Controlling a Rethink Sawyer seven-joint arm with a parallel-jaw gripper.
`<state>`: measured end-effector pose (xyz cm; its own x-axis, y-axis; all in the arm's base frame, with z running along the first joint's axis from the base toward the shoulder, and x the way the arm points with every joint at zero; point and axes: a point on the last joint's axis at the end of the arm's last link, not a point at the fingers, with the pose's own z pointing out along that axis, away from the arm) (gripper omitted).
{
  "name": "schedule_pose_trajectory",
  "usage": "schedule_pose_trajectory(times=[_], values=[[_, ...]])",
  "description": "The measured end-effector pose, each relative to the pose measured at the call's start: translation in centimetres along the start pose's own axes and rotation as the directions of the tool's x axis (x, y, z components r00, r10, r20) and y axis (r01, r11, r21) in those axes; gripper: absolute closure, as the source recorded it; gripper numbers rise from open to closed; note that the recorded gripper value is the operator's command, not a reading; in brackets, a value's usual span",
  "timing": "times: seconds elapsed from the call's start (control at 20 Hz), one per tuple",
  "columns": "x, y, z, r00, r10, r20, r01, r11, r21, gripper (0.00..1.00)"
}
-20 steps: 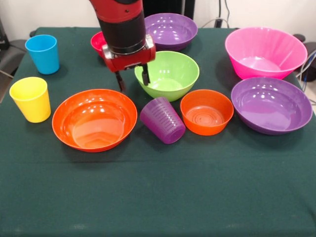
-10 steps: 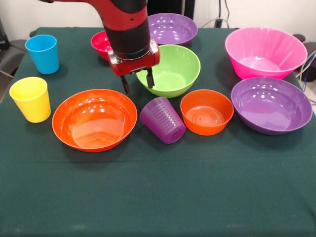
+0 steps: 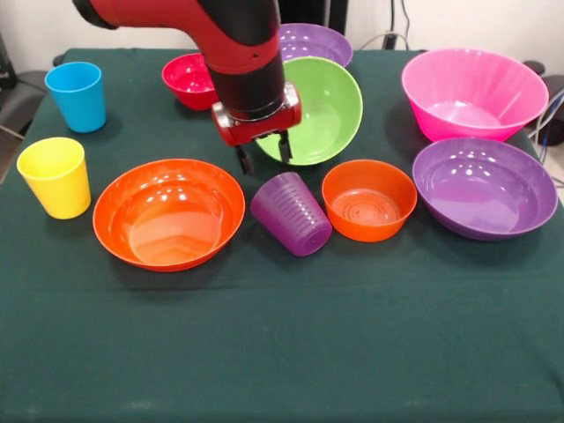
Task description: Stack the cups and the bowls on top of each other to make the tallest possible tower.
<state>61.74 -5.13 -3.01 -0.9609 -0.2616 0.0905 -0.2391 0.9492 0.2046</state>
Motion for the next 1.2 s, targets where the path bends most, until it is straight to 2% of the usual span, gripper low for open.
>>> schedule_pose_trajectory(times=[0.55, 0.9, 1.2], values=[[-0.1, 4.0, -0.3, 0.9997, 0.01, -0.022, -0.01, 0.9999, -0.002, 0.0], [1.1, 4.6, -0.9, 0.9991, 0.021, -0.037, -0.021, 0.9998, -0.006, 0.0], [0.5, 4.3, -2.8, 0.9999, -0.003, -0.012, 0.003, 0.9995, 0.031, 0.0]])
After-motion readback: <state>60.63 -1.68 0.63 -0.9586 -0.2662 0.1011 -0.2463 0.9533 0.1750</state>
